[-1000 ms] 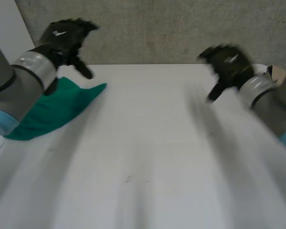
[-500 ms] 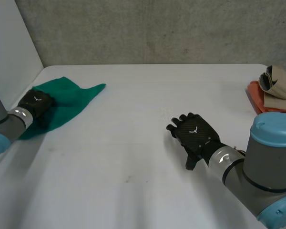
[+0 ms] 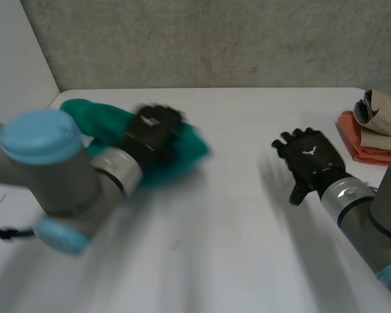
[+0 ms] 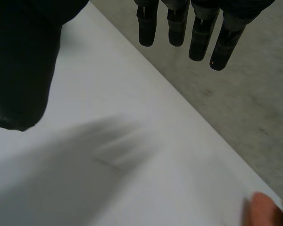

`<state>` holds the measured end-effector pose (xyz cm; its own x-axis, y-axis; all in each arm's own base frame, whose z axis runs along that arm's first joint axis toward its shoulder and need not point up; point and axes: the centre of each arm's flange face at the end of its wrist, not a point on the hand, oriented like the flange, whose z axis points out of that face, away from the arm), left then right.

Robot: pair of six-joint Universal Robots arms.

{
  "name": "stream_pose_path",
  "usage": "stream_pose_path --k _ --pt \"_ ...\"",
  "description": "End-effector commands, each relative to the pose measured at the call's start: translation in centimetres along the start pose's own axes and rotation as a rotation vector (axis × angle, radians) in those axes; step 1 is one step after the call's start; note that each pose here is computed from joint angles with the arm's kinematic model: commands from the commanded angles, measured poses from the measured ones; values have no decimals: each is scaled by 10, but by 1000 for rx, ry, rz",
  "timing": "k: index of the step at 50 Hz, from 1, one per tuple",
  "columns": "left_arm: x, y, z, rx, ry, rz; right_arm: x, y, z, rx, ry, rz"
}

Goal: Fold the laundry.

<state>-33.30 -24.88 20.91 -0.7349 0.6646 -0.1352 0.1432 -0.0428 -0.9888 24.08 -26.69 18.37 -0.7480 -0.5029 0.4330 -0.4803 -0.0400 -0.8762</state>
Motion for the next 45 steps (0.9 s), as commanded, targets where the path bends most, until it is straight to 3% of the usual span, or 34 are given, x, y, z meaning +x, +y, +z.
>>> stream_pose_path --k 1,5,13,24,29,45 --pt "74 20 -23 -68 197 -64 12 3 3 -20 57 6" --pt "68 10 -19 -38 184 -62 14 3 3 -18 58 7" --pt "-13 -10 -13 -29 -37 -48 11 -6 5 17 6 -8" --pt "-53 10 -22 -174 -114 160 2 -12 -11 -118 -160 -4" --pt "-50 26 -7 -168 -61 228 5 -11 -10 -131 -150 2" --pt "-10 63 54 -119 78 245 28 -6 10 -148 -79 123"
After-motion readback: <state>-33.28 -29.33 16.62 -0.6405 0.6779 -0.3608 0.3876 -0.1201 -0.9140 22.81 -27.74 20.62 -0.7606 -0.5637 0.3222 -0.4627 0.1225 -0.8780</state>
